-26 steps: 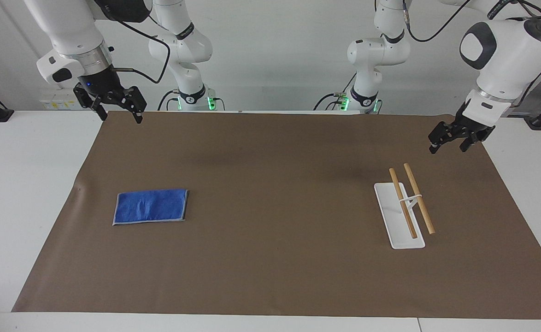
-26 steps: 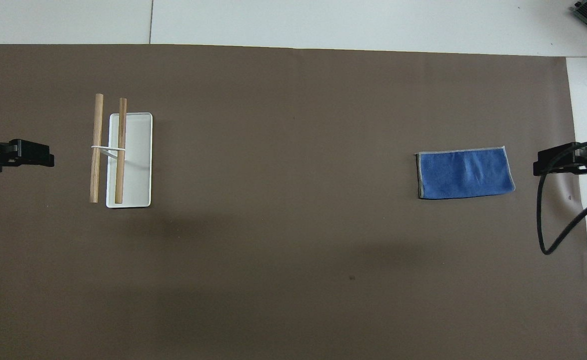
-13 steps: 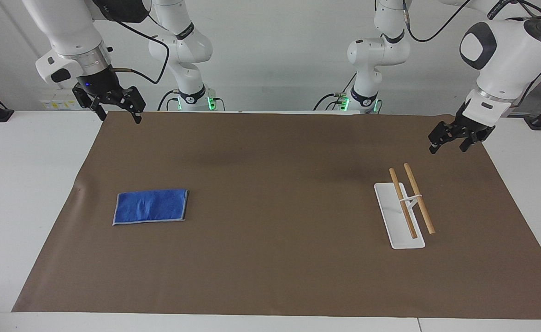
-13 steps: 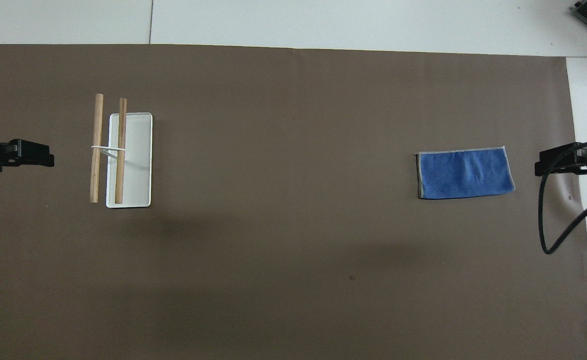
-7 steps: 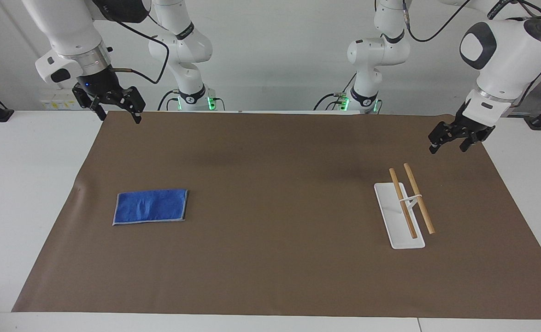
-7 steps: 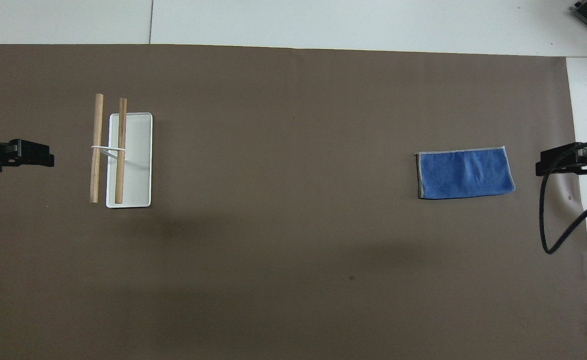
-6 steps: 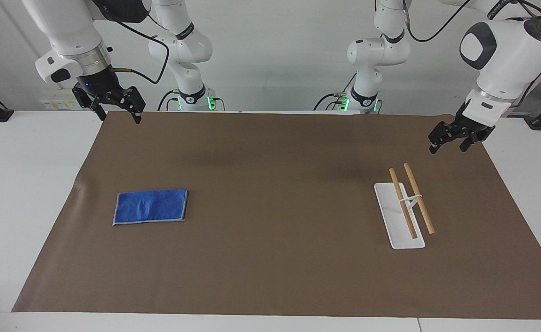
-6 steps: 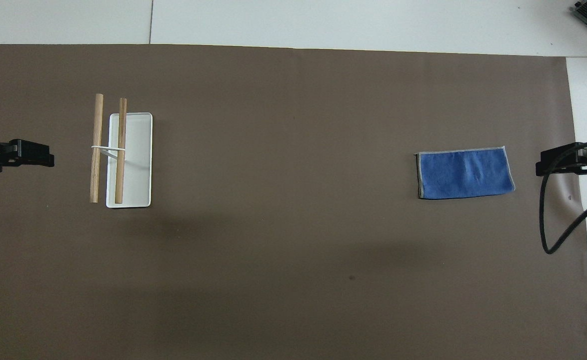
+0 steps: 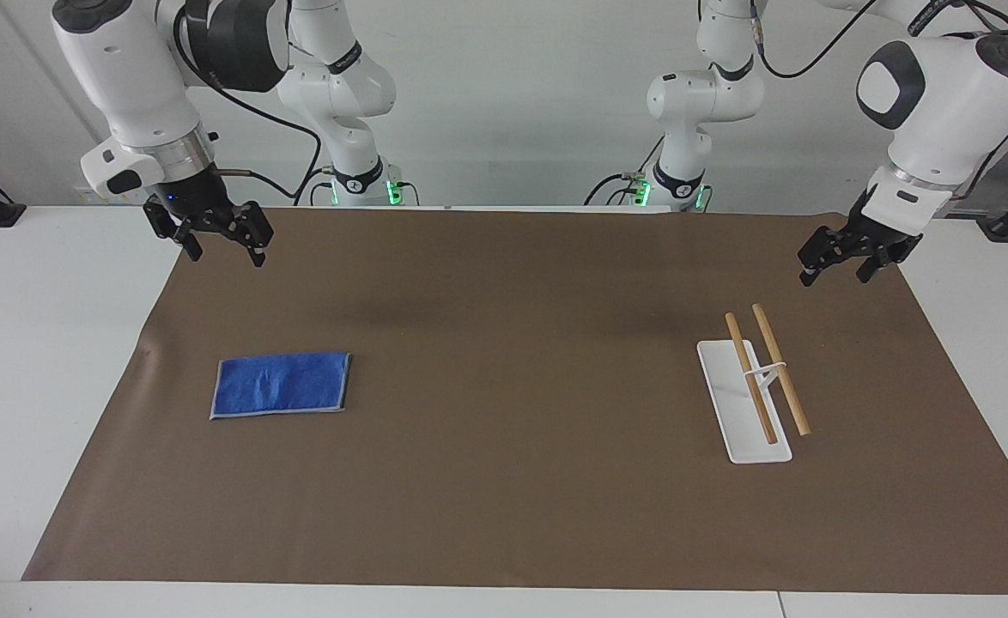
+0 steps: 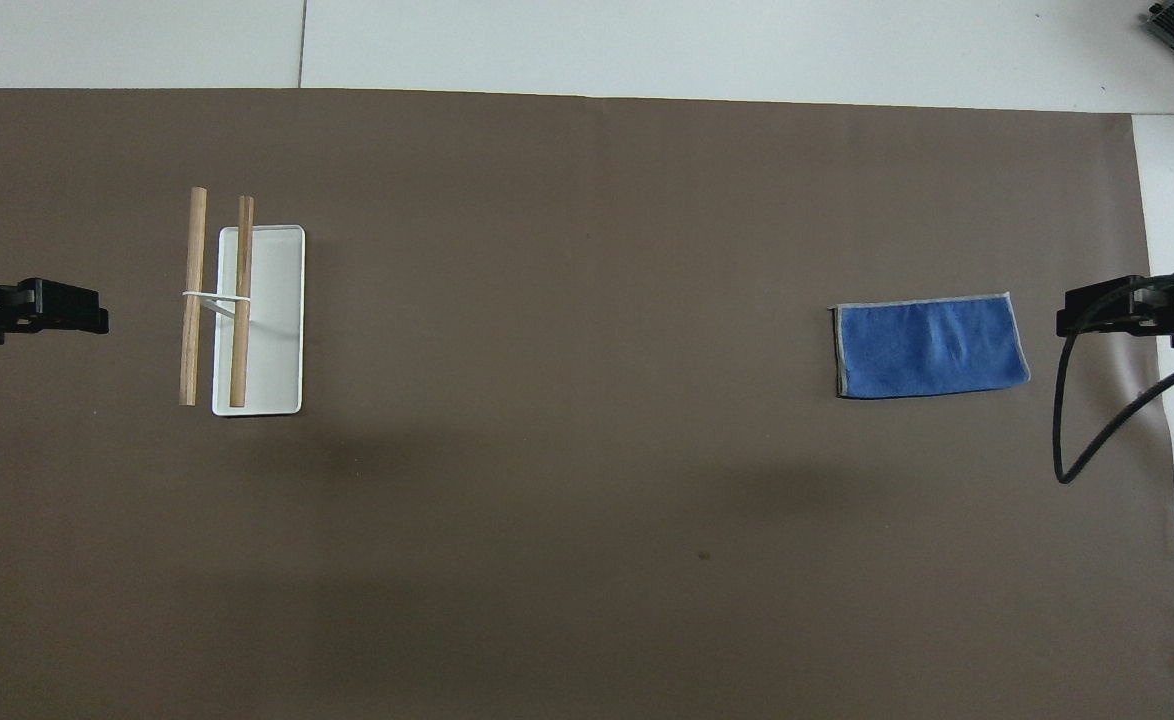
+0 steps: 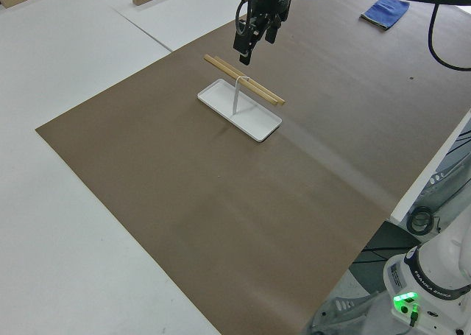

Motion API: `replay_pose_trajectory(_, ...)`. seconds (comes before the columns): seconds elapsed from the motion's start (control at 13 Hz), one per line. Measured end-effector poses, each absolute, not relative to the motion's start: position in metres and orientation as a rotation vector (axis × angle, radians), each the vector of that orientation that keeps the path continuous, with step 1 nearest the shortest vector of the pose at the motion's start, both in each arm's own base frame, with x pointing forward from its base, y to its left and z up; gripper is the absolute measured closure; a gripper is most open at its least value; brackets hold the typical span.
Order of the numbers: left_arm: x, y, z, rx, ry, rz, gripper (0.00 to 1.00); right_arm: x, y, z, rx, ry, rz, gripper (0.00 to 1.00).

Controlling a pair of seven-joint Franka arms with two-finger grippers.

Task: Right arm passes towel to left arm to hang
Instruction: 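Lower the right gripper onto the blue towel's edge nearest it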

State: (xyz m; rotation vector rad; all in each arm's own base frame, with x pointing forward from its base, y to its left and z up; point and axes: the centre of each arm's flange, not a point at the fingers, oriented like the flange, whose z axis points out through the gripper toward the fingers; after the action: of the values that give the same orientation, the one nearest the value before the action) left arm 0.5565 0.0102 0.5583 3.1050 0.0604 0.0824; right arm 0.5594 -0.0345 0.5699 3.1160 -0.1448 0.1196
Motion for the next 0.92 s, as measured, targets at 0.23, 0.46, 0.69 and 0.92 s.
replay_pose_trajectory(0.23, 0.557, 0.01, 0.558, 3.105, 0.06, 0.082, 0.0, 0.562, -0.054, 0.518, 3.116, -0.052, 0.106, 0.0)
replay_pose_trajectory(0.46, 0.557, 0.01, 0.558, 3.105, 0.06, 0.082, 0.0, 0.582, -0.058, 0.464, 3.114, -0.025, 0.115, 0.0)
replay_pose_trajectory(0.69, 0.557, 0.01, 0.558, 3.105, 0.061, 0.082, 0.0, 0.602, -0.061, 0.391, 3.111, -0.022, 0.143, 0.0)
replay_pose_trajectory(0.92, 0.557, 0.01, 0.558, 3.105, 0.061, 0.082, 0.0, 0.602, -0.058, 0.333, 3.111, -0.014, 0.159, 0.0)
